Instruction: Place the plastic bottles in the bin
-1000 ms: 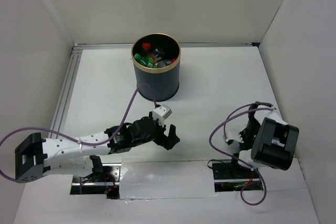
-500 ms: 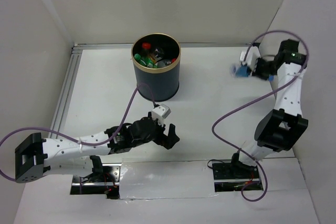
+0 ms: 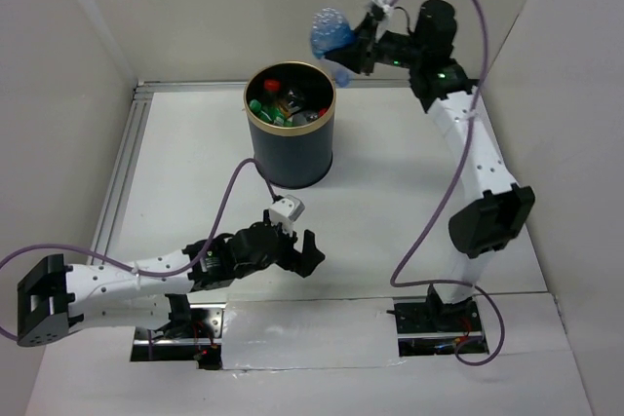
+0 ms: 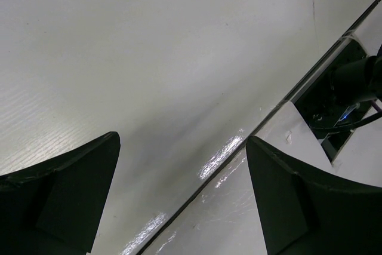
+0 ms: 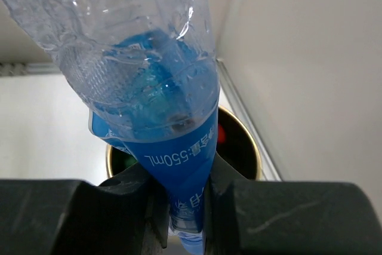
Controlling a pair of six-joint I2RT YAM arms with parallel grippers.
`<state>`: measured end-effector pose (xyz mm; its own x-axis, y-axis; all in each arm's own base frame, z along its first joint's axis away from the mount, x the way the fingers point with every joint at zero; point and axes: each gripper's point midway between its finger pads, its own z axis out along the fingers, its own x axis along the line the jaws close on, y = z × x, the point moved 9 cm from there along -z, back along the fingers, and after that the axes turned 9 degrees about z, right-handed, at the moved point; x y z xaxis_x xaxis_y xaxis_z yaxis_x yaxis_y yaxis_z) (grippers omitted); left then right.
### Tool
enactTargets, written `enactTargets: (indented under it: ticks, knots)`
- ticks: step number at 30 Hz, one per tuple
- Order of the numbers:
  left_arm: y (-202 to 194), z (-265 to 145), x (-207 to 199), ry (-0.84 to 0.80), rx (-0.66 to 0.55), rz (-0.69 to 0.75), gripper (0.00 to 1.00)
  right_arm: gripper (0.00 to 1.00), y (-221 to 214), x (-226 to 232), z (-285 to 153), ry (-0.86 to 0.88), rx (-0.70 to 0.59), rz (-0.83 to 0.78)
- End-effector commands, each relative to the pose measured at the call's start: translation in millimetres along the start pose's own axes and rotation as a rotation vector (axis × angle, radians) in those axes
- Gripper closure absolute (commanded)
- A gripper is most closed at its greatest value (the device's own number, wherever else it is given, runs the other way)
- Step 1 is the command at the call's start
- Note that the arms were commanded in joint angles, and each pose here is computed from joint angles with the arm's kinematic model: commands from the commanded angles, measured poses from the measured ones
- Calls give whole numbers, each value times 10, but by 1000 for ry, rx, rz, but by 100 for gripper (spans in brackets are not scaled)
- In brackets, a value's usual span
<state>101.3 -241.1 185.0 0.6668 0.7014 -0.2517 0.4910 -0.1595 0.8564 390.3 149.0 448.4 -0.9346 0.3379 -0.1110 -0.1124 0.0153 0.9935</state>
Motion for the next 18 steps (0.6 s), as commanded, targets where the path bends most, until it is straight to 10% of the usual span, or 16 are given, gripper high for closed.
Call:
enactTargets:
  ticks: [1,6,10,11,18]
  knots:
    - [56,-92,28,25,-76,-57,0,98,298,89,406,42,-115,42]
    - [3,-204,85,46,-94,-81,0,93,-34,121,852,100,-70,109]
    - [31,-257,120,74,-116,-93,0,31,-553,33,993,66,34,204]
    - [34,-256,132,83,-120,-83,0,0,-577,15,988,35,45,215]
    - [101,-254,131,106,-117,-48,0,0,-368,-324,397,-258,109,306]
